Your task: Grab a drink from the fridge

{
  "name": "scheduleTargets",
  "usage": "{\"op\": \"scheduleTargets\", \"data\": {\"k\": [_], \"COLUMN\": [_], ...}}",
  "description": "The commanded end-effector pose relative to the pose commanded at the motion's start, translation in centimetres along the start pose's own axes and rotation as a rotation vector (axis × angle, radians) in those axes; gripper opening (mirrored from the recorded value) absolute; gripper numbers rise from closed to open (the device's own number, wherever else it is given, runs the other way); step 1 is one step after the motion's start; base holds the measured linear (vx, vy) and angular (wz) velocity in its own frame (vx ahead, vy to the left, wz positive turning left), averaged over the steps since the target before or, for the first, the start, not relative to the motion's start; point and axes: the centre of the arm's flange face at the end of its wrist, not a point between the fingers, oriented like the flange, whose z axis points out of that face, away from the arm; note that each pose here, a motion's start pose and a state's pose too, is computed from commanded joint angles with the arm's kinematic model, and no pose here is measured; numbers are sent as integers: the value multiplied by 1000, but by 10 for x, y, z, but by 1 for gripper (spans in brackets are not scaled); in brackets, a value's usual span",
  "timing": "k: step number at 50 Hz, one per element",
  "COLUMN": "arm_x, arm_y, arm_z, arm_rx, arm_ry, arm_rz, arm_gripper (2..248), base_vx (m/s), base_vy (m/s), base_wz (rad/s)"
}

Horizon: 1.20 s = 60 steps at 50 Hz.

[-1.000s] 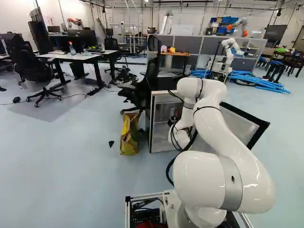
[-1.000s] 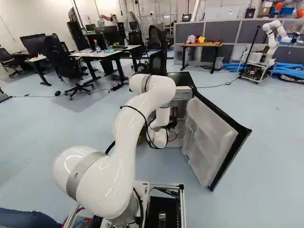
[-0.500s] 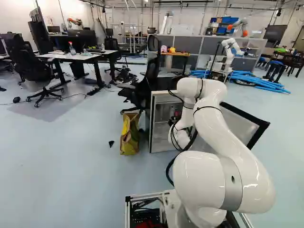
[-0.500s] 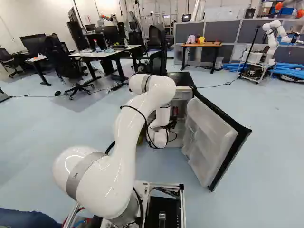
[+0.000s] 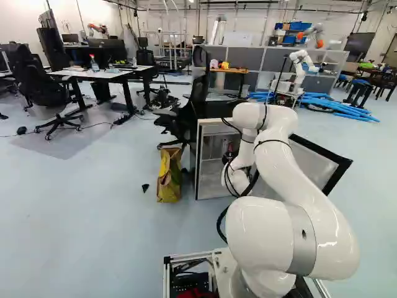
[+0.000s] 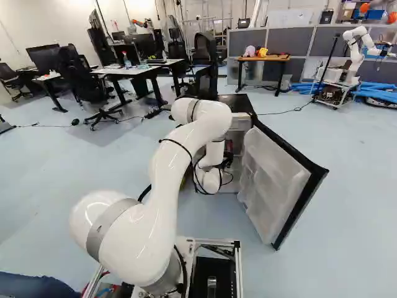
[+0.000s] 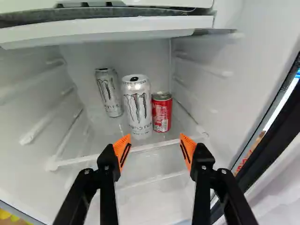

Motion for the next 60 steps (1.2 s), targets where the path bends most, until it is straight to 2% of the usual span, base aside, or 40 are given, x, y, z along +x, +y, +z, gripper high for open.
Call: {"op": "scheduleTargets", "data": {"k": [19,60], "arm_x": [-1,-5], "arm_y": [11,27], "arm_z": [8,26], "arm_rx": [-13,8], "arm_ry": [16,55], "arm_rz": [1,-3], "arm_gripper": [160,160], "base_vx": [0,0], "base_vy": [0,0], "base_wz": [0,0]}}
